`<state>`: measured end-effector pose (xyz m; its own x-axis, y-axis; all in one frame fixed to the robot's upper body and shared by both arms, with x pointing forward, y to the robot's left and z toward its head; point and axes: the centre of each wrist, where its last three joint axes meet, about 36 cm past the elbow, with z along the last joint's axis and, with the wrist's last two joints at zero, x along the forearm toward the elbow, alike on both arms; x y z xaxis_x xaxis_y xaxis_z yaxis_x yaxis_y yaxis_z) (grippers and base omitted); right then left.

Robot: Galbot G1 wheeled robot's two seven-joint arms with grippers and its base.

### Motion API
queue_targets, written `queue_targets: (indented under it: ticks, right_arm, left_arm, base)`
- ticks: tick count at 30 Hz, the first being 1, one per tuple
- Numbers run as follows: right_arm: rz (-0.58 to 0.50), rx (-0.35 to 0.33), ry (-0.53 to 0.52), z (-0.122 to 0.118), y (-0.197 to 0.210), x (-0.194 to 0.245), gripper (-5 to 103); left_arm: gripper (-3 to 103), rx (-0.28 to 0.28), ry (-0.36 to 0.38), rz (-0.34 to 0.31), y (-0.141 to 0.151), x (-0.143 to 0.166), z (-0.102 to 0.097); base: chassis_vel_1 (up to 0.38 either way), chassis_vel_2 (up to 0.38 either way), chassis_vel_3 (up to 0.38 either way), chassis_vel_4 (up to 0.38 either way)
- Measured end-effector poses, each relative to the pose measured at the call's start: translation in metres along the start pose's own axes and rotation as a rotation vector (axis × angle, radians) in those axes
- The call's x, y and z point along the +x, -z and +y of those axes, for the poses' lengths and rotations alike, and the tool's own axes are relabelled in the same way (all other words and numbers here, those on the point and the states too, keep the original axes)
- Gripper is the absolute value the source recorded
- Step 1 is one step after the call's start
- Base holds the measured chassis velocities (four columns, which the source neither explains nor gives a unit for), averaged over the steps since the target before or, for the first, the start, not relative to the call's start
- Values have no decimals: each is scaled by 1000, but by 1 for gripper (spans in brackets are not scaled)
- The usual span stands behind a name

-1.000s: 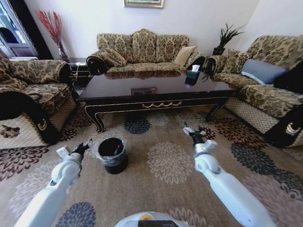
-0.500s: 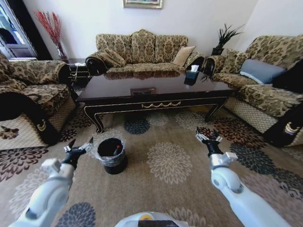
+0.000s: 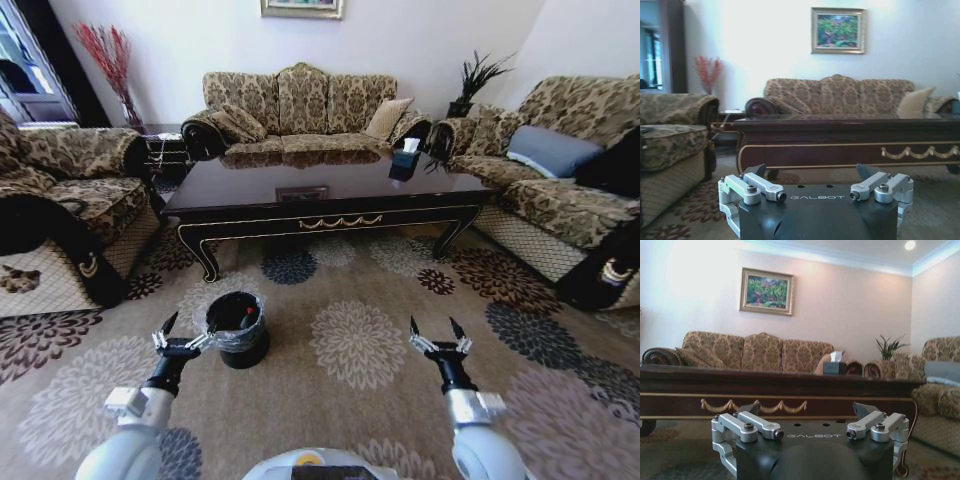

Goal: Move to the front of the table and pick up the trash from the floor, then place it into the trash bin.

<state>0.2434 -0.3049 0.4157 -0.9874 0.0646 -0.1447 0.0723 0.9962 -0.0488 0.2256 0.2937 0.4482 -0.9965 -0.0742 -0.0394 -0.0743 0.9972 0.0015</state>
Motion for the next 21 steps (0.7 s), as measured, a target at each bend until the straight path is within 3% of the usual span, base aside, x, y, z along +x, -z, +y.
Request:
queue_targets:
  ticks: [5, 9, 21]
  right_arm:
    - [-72, 39, -10, -16, 23, -21, 100]
    - [-128, 115, 46, -47, 35, -45, 100]
    - [-129, 68, 147, -69, 56, -63, 100]
  left_arm:
    - [100, 30, 58, -14, -2, 5, -5]
    - [100, 48, 91, -13, -2, 8, -10]
    - [100, 50, 101, -22, 3, 9, -13]
  base:
    - [0, 0, 0, 0]
    - [0, 0, 0, 0]
    - [0, 0, 0, 0]
